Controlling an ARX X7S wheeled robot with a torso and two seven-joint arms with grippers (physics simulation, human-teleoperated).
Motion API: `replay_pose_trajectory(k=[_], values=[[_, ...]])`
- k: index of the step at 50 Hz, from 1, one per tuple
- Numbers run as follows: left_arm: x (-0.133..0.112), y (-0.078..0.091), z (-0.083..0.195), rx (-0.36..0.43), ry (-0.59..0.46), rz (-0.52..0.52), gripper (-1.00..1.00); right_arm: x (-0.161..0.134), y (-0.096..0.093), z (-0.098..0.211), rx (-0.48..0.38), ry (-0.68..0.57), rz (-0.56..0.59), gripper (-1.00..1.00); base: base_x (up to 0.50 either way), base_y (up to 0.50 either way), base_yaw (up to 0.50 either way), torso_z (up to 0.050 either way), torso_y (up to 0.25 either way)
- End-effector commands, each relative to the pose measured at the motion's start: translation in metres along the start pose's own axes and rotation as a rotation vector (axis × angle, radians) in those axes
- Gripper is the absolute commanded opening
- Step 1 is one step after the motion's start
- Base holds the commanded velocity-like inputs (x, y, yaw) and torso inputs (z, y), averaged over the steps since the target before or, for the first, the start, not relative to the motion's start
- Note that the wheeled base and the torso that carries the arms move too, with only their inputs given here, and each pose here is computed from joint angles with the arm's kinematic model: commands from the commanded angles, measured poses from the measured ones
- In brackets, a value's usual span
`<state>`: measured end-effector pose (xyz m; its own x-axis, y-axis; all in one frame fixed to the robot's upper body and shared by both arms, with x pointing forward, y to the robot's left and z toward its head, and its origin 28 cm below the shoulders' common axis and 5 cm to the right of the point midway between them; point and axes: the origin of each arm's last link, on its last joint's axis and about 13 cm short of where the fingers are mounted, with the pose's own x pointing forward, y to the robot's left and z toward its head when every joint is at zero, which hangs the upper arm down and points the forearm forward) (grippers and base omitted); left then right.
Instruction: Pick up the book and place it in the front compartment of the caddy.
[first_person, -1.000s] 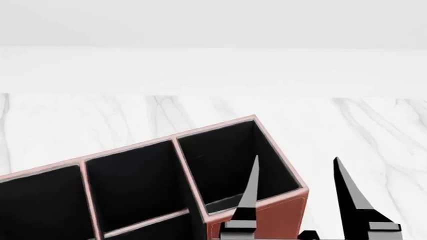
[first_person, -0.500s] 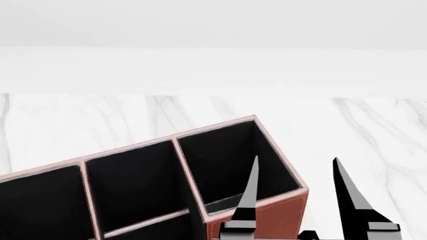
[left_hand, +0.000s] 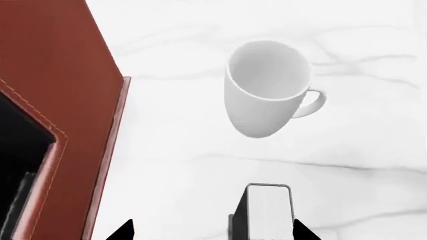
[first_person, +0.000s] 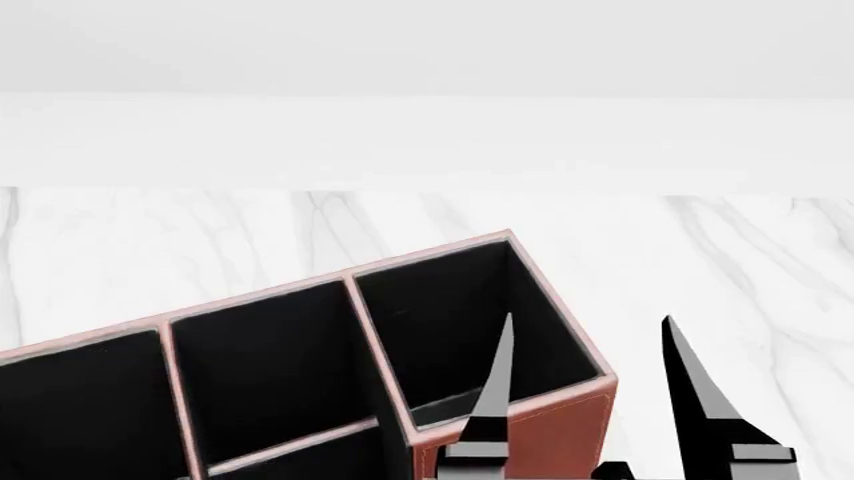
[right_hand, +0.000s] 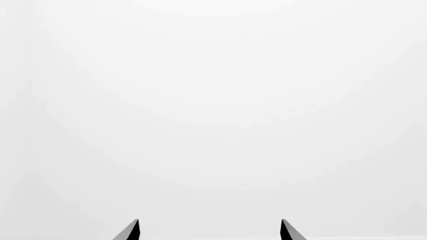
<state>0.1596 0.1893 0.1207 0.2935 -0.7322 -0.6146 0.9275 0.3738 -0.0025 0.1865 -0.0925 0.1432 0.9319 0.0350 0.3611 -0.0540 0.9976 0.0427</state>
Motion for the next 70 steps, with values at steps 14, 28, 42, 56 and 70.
replay_pose_trajectory(k=[14, 28, 42, 56, 70], values=[[0.001, -0.015, 0.008, 0.033, 0.002, -0.061, 1.00, 0.000, 0.000, 0.000, 0.001, 0.000, 0.000, 1.00, 0.00, 0.00, 0.00, 0.000, 0.000], [0.014, -0.022, 0.001, 0.010, 0.101, -0.108, 1.00, -0.002, 0.000, 0.003, 0.033, -0.018, 0.033, 1.00, 0.00, 0.00, 0.00, 0.000, 0.000], [0.020, -0.023, -0.001, 0.004, 0.177, -0.099, 1.00, 0.001, -0.001, 0.003, 0.020, -0.001, 0.020, 1.00, 0.00, 0.00, 0.00, 0.000, 0.000], [0.023, -0.020, -0.008, 0.000, 0.204, -0.095, 1.00, 0.001, -0.002, 0.001, 0.013, -0.002, 0.013, 1.00, 0.00, 0.00, 0.00, 0.000, 0.000], [0.026, -0.019, -0.012, -0.005, 0.200, -0.101, -1.00, 0.001, -0.001, 0.001, 0.010, -0.002, 0.013, 1.00, 0.00, 0.00, 0.00, 0.000, 0.000]])
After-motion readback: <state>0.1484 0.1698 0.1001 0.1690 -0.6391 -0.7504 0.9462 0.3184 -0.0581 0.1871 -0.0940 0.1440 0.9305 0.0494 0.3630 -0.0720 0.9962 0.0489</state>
